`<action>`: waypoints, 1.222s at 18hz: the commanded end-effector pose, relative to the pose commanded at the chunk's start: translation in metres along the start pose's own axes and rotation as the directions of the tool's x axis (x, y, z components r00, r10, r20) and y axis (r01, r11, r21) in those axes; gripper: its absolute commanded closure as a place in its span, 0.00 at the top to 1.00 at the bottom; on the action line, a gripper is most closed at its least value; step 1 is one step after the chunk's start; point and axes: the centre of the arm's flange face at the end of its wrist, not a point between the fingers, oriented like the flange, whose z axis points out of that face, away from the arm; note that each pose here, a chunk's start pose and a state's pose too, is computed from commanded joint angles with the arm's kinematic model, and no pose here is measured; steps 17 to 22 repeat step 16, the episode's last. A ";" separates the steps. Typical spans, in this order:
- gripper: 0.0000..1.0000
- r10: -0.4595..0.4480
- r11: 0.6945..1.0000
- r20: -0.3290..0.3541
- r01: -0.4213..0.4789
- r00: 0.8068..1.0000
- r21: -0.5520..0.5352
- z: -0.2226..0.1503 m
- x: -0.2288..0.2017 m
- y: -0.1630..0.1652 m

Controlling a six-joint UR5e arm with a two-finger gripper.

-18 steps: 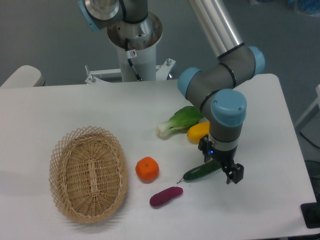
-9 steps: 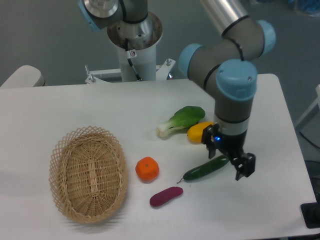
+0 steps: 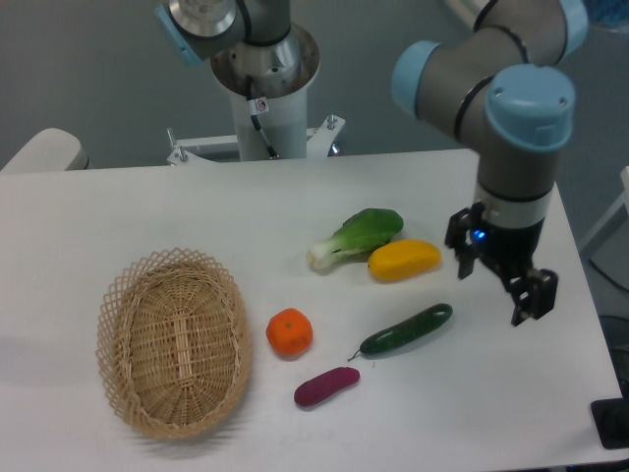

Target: Place the cucumber on the table

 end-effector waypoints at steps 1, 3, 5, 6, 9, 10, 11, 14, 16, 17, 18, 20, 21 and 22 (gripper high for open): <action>1.00 0.031 1.000 -0.001 -0.031 1.000 -0.001 0.001 0.001 0.007; 1.00 0.043 0.999 0.003 -0.043 0.999 0.001 -0.003 0.002 0.012; 1.00 0.046 0.999 0.003 -0.046 0.999 0.003 -0.002 0.003 0.010; 1.00 0.047 0.999 0.004 -0.047 0.999 0.006 -0.002 0.003 0.009; 1.00 0.046 0.999 0.011 -0.046 0.999 0.011 -0.003 0.001 0.009; 1.00 0.043 0.999 0.017 -0.043 0.999 0.020 -0.005 0.000 0.009; 1.00 0.043 0.999 0.016 -0.043 0.999 0.023 -0.004 0.000 0.009; 1.00 0.036 0.999 0.014 -0.037 0.999 0.024 -0.003 0.000 0.006; 1.00 0.036 0.999 0.013 -0.037 0.999 0.027 -0.002 0.000 0.004; 1.00 0.036 0.999 0.013 -0.037 0.999 0.027 -0.002 0.000 0.004; 1.00 0.036 0.999 0.013 -0.037 0.999 0.027 -0.002 0.000 0.004; 1.00 0.036 0.999 0.013 -0.037 0.999 0.027 -0.002 0.000 0.004; 1.00 0.036 0.999 0.013 -0.037 0.999 0.027 -0.002 0.000 0.004; 1.00 0.036 0.999 0.013 -0.037 0.999 0.027 -0.002 0.000 0.004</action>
